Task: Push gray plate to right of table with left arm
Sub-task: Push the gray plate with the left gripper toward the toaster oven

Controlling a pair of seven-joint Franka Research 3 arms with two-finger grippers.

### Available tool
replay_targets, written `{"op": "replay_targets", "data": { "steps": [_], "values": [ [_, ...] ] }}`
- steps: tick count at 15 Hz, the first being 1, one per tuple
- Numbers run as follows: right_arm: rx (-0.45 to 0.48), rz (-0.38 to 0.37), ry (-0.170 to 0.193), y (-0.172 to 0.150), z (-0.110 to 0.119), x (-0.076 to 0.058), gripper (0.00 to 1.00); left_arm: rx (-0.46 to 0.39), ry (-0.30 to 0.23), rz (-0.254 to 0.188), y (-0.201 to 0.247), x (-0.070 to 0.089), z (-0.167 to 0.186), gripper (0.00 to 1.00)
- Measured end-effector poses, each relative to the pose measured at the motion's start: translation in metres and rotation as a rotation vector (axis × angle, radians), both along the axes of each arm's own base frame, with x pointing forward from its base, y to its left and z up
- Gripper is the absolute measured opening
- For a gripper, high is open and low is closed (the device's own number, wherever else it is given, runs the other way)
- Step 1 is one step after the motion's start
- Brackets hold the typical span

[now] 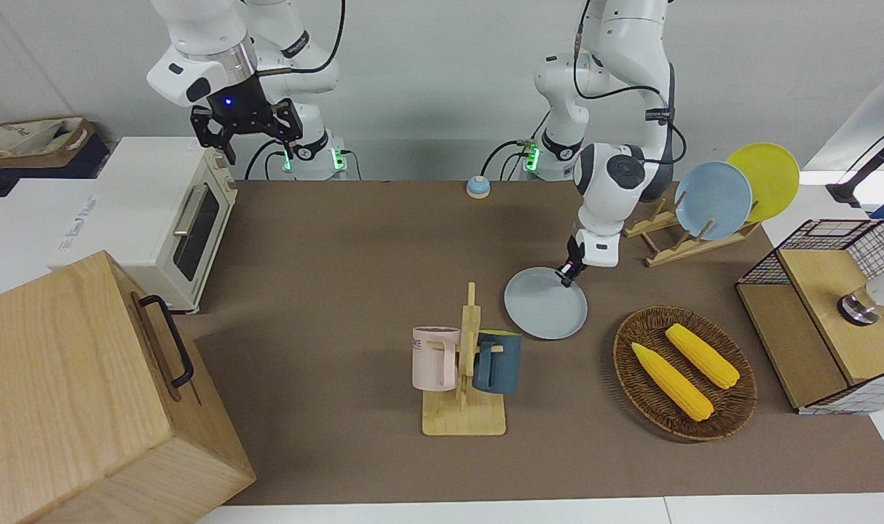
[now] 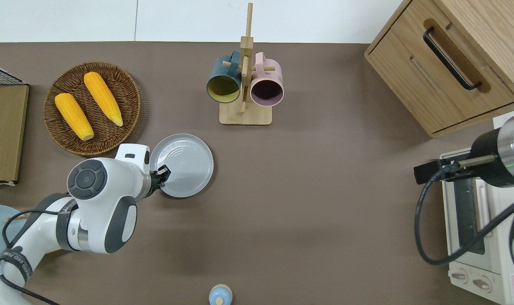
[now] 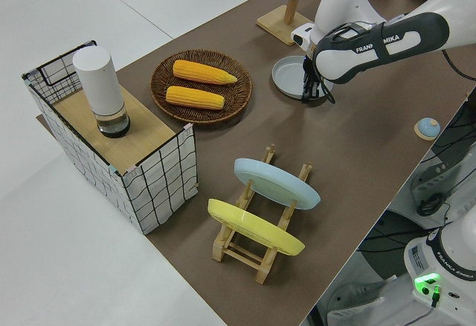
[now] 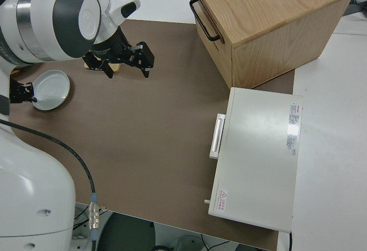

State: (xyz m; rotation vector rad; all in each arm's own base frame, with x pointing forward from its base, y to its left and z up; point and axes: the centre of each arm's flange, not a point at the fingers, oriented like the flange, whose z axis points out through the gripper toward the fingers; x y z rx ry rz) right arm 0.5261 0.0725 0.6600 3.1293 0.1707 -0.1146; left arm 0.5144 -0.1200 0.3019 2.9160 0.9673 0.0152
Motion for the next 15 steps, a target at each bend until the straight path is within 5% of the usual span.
{"op": "replay_targets", "data": {
  "steps": [15],
  "values": [
    [0.0, 0.0, 0.0, 0.0, 0.0, 0.0, 0.99, -0.013, 0.004, 0.027, -0.113, -0.036, 0.003, 0.05]
  ]
}}
